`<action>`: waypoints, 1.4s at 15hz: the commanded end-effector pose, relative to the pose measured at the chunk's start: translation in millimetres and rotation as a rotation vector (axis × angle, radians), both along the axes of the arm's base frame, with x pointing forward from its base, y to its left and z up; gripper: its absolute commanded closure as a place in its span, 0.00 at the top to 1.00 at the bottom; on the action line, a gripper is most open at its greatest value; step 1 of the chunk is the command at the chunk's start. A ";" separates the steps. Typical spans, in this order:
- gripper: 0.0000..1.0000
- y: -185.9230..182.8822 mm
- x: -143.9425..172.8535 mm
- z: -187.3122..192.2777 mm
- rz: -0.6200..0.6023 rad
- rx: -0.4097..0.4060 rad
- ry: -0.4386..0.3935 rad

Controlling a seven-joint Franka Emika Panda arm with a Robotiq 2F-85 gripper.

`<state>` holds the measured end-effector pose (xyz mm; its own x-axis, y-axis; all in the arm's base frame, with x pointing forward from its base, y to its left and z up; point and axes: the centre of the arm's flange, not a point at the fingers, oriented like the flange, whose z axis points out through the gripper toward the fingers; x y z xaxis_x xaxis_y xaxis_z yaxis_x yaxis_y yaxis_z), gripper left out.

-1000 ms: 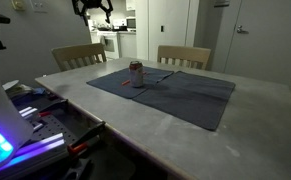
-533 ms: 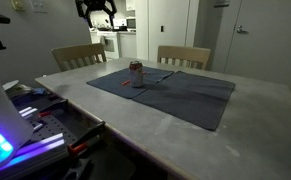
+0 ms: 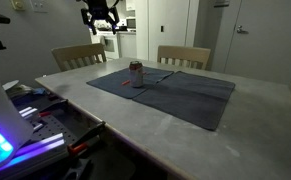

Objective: Put the straw in the can

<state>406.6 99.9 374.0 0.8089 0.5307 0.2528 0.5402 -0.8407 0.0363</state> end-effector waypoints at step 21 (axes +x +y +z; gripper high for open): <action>1.00 20.3 115.7 -155.4 -0.103 0.018 0.040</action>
